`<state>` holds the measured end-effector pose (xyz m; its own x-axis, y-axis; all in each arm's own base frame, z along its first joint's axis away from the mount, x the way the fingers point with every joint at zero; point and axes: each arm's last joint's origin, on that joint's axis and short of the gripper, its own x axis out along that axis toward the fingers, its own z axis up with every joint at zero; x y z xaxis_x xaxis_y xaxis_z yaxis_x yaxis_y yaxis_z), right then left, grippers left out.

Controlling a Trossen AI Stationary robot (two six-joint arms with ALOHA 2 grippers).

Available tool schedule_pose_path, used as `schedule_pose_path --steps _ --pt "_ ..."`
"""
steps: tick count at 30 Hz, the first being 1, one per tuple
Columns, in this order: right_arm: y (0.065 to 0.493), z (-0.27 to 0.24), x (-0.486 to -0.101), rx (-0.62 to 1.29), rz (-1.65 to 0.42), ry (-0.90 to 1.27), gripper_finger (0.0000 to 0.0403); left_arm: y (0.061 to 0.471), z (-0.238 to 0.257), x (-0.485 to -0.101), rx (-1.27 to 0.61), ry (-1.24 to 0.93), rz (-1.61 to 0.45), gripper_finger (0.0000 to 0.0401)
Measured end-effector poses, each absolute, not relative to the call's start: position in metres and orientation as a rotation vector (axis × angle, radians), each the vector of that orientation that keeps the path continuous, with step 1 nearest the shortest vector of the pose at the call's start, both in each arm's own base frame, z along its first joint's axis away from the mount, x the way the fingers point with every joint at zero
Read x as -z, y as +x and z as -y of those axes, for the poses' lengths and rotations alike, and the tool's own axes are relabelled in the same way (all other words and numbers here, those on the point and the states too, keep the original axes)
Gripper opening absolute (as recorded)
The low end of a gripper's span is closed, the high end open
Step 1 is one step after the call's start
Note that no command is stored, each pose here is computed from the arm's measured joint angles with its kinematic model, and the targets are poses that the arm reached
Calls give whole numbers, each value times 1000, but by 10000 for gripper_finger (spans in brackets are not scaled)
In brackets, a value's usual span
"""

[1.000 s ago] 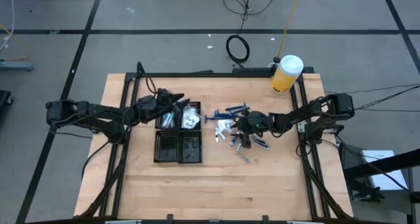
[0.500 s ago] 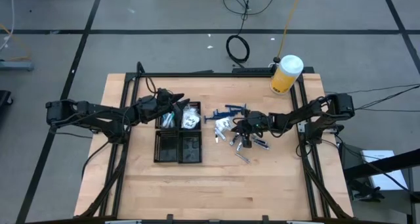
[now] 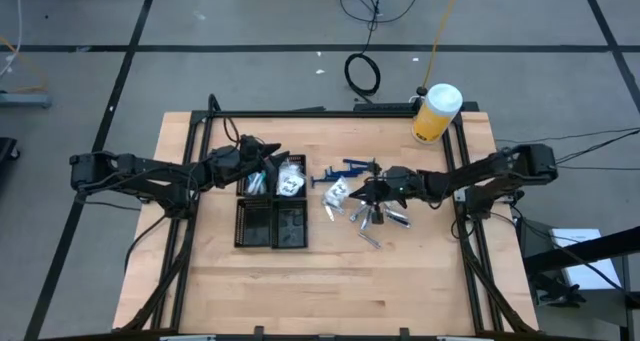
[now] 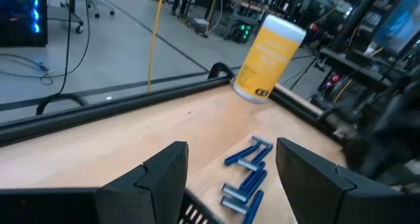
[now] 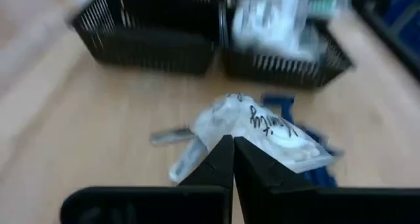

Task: Pick & Place Travel size toiletries
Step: Put the cotton pack into the top right black bin

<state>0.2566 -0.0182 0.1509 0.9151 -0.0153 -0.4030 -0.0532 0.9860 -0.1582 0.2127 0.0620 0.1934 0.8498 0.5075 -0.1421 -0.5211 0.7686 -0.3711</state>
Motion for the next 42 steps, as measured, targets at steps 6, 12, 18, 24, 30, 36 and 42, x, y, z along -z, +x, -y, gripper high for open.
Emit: schedule_pose_path --steps 6,12,18,24,30,36,42 --pt "248 7 -182 -51 -278 -192 0 212 -61 -186 -560 -455 -107 225" --pt "243 -1 -199 -145 -188 -188 0 214 -53 -187 -486 -448 -111 225" --pt "243 -4 -203 -176 -144 -186 0 222 -28 -195 -221 -221 -94 225" --pt "243 -4 -207 -173 -109 -184 0 238 6 -191 -39 110 -93 225" --pt "244 -4 -214 -191 -29 -171 0 272 19 -190 17 283 -124 225" --pt "243 -5 -218 -211 4 -171 0 299 21 -191 19 371 -140 225" --pt "242 -5 -221 -210 16 -179 0 304 22 -187 31 392 -208 225"
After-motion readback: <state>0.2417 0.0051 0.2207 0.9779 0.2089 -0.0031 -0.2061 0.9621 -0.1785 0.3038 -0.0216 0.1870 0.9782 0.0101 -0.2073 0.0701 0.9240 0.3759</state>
